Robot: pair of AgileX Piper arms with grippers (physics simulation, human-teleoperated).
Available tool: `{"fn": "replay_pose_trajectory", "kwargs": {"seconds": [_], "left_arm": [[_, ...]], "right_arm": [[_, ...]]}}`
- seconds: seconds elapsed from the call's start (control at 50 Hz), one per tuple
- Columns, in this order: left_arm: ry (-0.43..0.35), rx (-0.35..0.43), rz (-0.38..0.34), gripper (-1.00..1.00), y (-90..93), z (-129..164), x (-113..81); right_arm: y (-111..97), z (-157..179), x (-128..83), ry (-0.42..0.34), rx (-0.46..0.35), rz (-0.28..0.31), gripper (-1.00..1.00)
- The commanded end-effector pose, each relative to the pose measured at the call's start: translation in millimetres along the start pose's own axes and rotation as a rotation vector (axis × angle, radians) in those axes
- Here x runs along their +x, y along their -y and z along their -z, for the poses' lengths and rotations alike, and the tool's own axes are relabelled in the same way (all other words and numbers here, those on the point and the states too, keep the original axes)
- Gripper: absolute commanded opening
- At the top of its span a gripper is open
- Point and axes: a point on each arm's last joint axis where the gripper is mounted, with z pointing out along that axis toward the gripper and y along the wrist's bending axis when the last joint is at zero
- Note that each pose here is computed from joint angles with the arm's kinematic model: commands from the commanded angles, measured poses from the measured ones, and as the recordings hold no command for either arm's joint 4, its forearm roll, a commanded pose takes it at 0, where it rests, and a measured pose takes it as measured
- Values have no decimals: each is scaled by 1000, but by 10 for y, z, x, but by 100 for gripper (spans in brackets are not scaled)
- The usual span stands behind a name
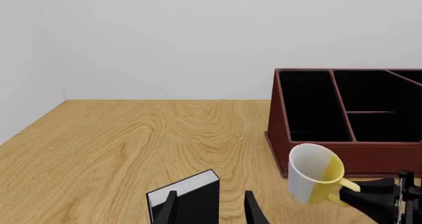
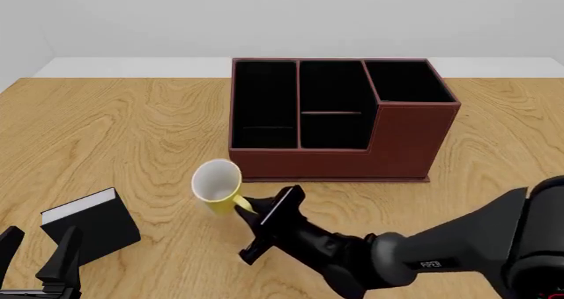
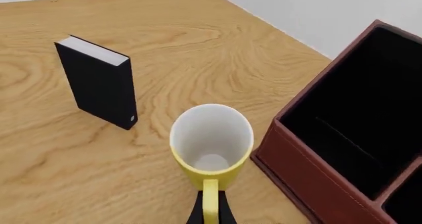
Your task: Pick up the yellow and white mug and place it to the right of the caddy.
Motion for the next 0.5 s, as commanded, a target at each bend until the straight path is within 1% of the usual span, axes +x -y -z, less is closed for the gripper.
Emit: {"fn": "replay_pose_trajectory", "kwargs": {"seconds": [0.02,0.06,0.08,0.1,0.12,0.16,0.18,0.22,0.24,0.32,0.36,0.4,0.44,0.5], "left_arm": [[0,0,0,100,0,0,0],[0,0,0,100,0,0,0],[0,0,0,100,0,0,0],[0,0,0,100,0,0,0],[0,0,0,100,0,0,0],[0,0,0,100,0,0,0],[0,0,0,100,0,0,0],[0,0,0,100,0,0,0],[0,0,0,100,0,0,0],[0,0,0,100,0,0,0],[0,0,0,100,0,0,0],[0,0,0,100,0,0,0],[0,0,0,100,0,0,0],[0,0,0,100,0,0,0]], "right_arm": [[-14,341,-270,61,-6,20,-100],[-31,370,-298,66,-12,28,-100],[-43,375,-313,55,-17,35,-100],[-17,397,-315,54,-10,44,-100],[-8,443,-352,66,-7,37,-100],[-19,443,-369,59,-12,34,-100],[-16,497,-418,66,-13,38,-100],[-37,512,-434,67,-19,45,-100],[-18,570,-461,78,-13,55,-100],[-35,592,-494,80,-20,54,-100],[-18,701,-586,99,-16,61,-100],[26,762,-589,103,0,83,-100],[25,792,-616,102,-3,73,-100],[30,879,-666,116,-1,76,-100]]}}
